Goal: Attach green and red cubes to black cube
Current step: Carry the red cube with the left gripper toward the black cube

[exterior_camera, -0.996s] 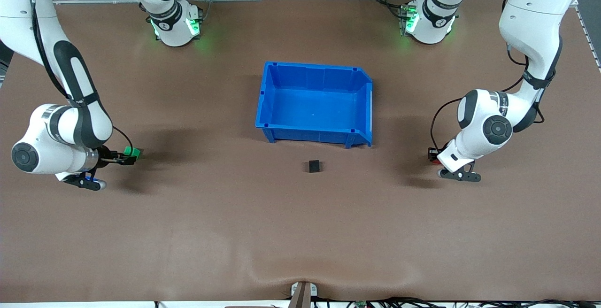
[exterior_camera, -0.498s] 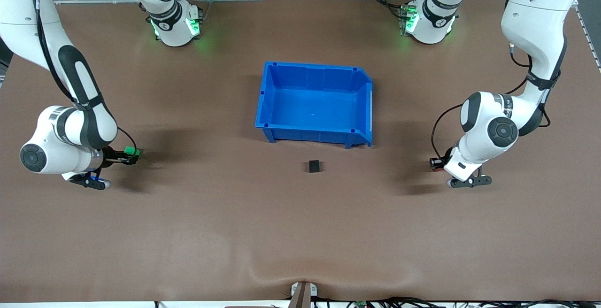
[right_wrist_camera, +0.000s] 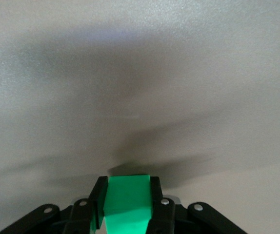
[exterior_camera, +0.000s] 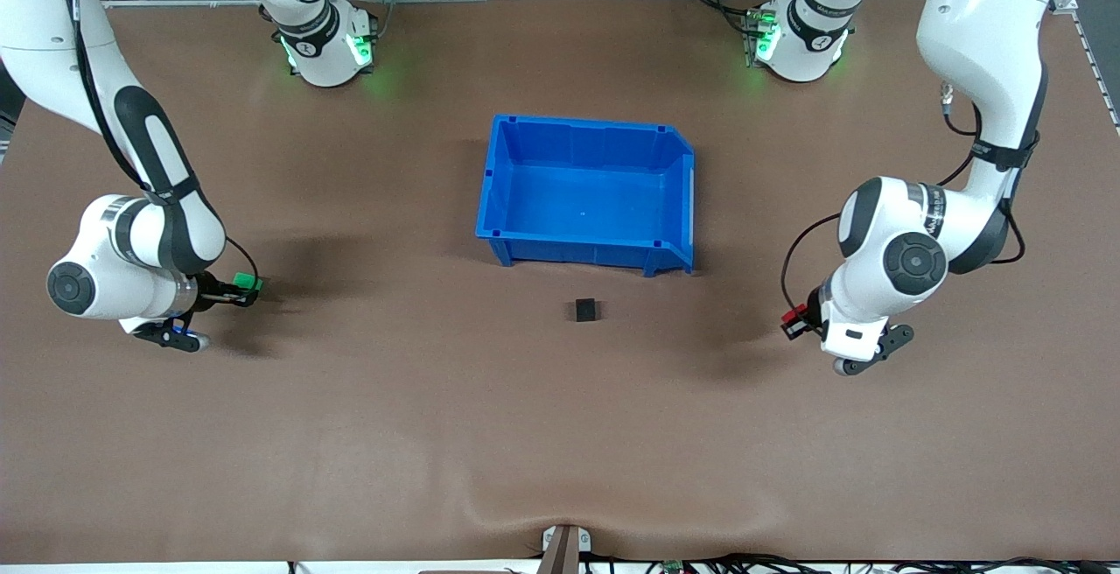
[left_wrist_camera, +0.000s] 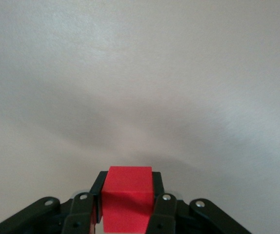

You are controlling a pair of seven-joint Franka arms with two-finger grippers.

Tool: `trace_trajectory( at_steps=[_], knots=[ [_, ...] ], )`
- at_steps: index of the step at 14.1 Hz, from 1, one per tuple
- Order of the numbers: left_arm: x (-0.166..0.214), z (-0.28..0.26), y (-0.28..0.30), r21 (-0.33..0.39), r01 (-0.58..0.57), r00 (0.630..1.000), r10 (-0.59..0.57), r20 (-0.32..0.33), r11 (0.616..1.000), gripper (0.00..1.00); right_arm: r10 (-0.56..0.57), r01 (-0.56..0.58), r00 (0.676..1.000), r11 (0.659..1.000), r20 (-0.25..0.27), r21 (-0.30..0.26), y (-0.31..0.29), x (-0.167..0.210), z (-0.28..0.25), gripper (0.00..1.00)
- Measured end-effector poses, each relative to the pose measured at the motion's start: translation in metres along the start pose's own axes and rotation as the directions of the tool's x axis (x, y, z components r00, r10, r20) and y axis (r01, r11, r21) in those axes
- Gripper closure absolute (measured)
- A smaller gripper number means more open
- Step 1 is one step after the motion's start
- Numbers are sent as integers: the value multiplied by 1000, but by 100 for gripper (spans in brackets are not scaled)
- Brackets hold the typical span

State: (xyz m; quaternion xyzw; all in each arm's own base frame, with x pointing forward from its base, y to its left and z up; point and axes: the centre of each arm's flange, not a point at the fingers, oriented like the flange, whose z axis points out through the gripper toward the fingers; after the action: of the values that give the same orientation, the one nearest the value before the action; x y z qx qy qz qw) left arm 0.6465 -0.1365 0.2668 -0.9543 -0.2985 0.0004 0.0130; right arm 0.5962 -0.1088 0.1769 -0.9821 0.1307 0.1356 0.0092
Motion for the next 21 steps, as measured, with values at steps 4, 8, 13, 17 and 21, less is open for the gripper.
trace_trajectory(
  at_steps=[4,8,13,17,21],
  knots=[
    [-17,-7,42,-53,265,964,-263,33,963,60,12,-12,1000,1000,-8,0,2,3,-5,60],
    [-39,-15,79,-78,455,890,-450,77,887,60,85,-86,994,996,66,18,-3,9,-41,60],
    [-98,2,127,0,605,792,-602,98,796,60,171,-175,982,983,78,49,-16,18,-89,60],
    [-136,15,161,33,701,707,-700,101,713,60,274,-281,956,958,104,56,-48,15,-109,60],
    [-175,44,191,58,715,690,-717,101,697,60,377,-383,921,922,102,50,-82,12,-125,60]
  ],
)
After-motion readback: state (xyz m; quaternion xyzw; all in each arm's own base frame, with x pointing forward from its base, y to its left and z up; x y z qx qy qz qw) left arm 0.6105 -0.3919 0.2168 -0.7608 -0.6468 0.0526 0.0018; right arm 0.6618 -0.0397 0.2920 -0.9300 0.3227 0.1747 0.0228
